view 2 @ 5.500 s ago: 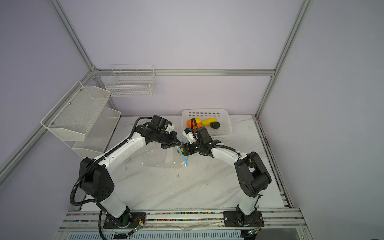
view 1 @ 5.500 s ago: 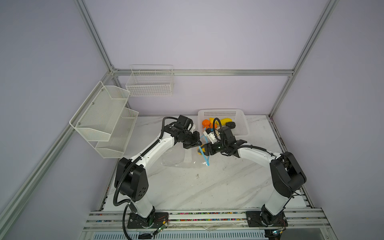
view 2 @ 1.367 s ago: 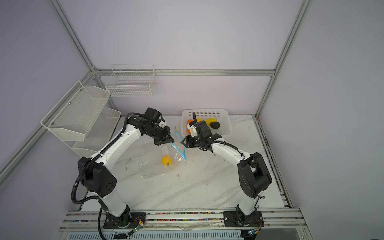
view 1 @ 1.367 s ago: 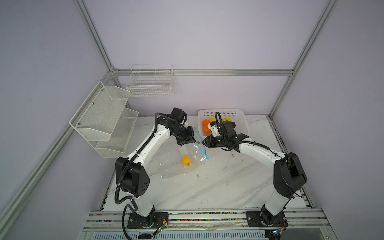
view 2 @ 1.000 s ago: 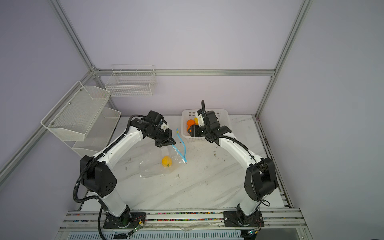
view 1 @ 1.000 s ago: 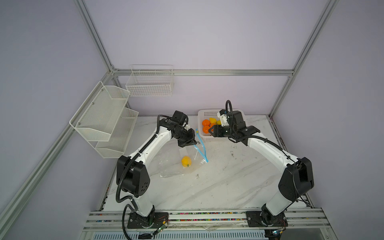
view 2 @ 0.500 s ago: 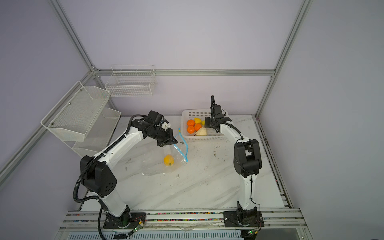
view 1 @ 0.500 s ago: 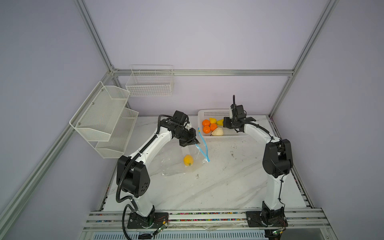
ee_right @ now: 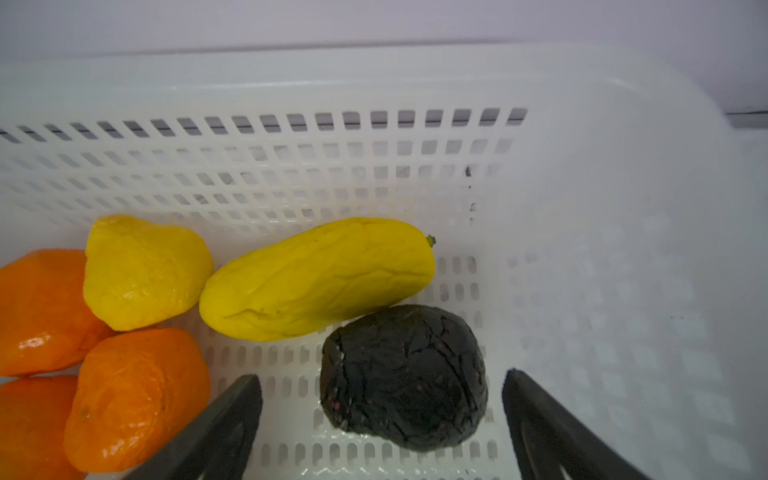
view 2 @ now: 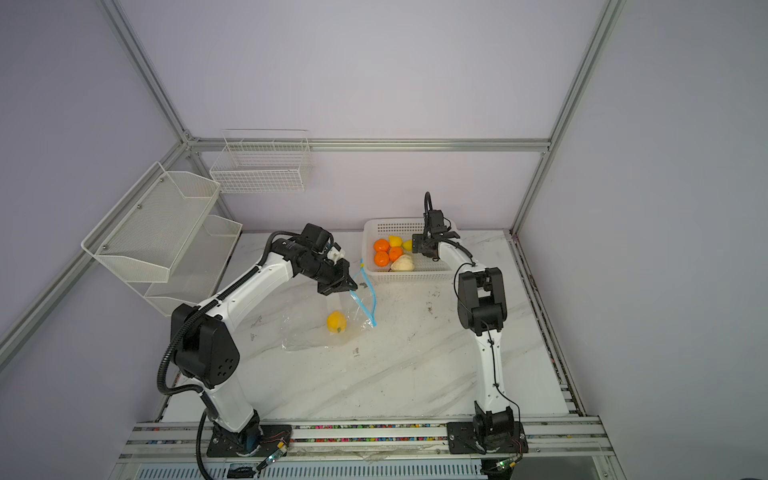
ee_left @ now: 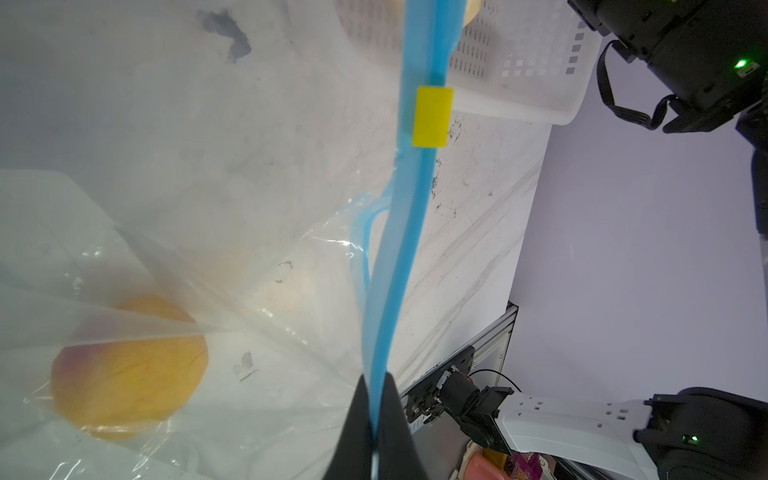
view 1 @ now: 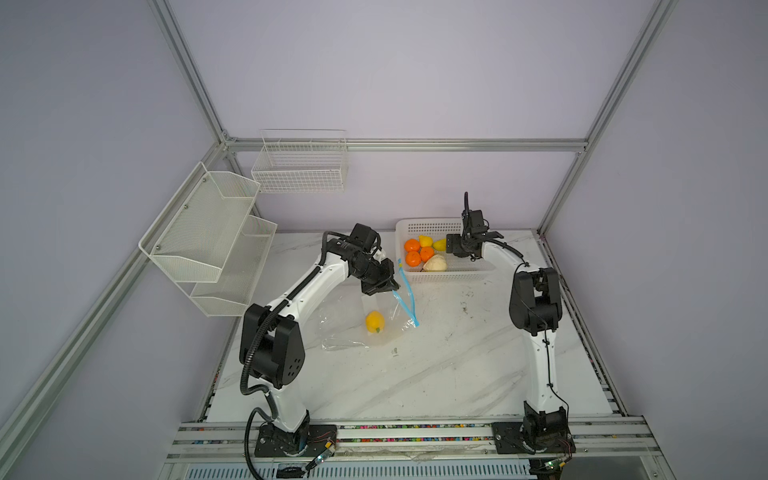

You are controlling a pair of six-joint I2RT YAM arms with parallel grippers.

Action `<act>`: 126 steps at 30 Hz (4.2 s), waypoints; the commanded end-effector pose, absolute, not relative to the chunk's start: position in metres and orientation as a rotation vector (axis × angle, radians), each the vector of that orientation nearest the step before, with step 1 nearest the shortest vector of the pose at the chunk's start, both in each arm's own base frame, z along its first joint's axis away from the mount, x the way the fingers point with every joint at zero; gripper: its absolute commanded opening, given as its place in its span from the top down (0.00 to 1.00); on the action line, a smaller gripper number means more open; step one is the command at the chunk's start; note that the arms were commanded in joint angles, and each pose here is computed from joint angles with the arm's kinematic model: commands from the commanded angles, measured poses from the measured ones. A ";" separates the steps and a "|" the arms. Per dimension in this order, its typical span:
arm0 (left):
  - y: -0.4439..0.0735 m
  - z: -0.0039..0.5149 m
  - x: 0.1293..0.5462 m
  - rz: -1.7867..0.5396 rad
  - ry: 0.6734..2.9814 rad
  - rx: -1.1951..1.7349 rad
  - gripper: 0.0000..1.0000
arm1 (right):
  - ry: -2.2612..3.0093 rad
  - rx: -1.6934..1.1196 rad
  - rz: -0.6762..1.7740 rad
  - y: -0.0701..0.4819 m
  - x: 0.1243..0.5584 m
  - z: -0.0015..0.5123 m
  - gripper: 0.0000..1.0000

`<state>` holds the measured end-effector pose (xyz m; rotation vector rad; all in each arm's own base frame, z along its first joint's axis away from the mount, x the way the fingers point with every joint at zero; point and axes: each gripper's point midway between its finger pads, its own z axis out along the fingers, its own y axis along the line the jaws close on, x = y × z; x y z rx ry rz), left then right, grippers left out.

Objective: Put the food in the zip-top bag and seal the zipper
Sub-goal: 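Lower the right gripper onto the black avocado in the basket and close, then lift the avocado with the right gripper and carry it to the bag mouth, then lower the avocado into the bag held by the left gripper and open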

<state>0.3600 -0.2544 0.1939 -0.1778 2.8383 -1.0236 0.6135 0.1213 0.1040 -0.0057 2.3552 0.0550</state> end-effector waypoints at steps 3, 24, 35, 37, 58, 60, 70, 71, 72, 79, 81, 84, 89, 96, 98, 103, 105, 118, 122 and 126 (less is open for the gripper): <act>-0.258 0.198 0.359 -1.056 2.821 -0.149 1.00 | 2.383 0.001 0.045 0.114 0.621 0.088 0.05; -0.261 0.197 0.359 -1.061 2.827 -0.151 1.00 | 2.404 0.015 0.099 0.111 0.629 0.070 0.21; -0.261 0.196 0.359 -1.064 2.832 -0.157 1.00 | 2.382 0.018 0.098 0.110 0.627 0.084 0.27; -0.261 0.196 0.359 -1.064 2.829 -0.156 1.00 | 2.368 0.015 0.095 0.110 0.627 0.092 0.27; -0.260 0.197 0.362 -1.057 2.824 -0.155 1.00 | 2.276 0.026 0.173 0.110 0.596 0.163 0.33; -0.260 0.197 0.362 -1.056 2.822 -0.153 1.00 | 2.264 0.025 0.226 0.115 0.586 0.172 0.34; -0.266 0.193 0.365 -1.082 2.835 -0.152 1.00 | 2.137 -0.103 0.648 0.163 0.512 0.233 0.36; -0.266 0.193 0.366 -1.083 2.833 -0.148 1.00 | 2.118 -0.125 0.702 0.171 0.504 0.239 0.36; -0.267 0.194 0.367 -1.085 2.829 -0.148 1.00 | 2.101 -0.153 0.756 0.181 0.494 0.245 0.36; -0.270 0.202 0.372 -1.108 2.809 -0.147 1.00 | 2.035 -0.354 1.061 0.250 0.424 0.259 0.38; -0.271 0.205 0.372 -1.124 2.800 -0.146 1.00 | 2.026 -0.405 1.129 0.266 0.407 0.257 0.38; -0.272 0.212 0.373 -1.142 2.783 -0.147 1.00 | 2.032 -0.458 1.217 0.287 0.387 0.250 0.38; -0.267 0.221 0.372 -1.153 2.757 -0.161 1.00 | 2.052 -0.502 1.282 0.302 0.369 0.239 0.40; -0.267 0.227 0.369 -1.183 2.742 -0.166 1.00 | 2.102 -0.529 1.342 0.316 0.356 0.217 0.41; -0.267 0.228 0.368 -1.189 2.740 -0.166 1.00 | 2.116 -0.534 1.348 0.319 0.355 0.211 0.42; -0.267 0.235 0.366 -1.202 2.714 -0.168 1.00 | 2.150 -0.542 1.323 0.319 0.358 0.196 0.43; -0.267 0.238 0.365 -1.207 2.711 -0.169 1.00 | 2.161 -0.548 1.330 0.321 0.358 0.192 0.44; -0.268 0.247 0.365 -1.230 2.688 -0.154 1.00 | 2.199 -0.601 1.336 0.334 0.351 0.187 0.44; -0.267 0.246 0.363 -1.231 2.692 -0.155 1.00 | 2.203 -0.637 1.340 0.344 0.345 0.189 0.44; -0.267 0.246 0.362 -1.235 2.688 -0.156 1.00 | 2.219 -0.667 1.338 0.352 0.342 0.185 0.44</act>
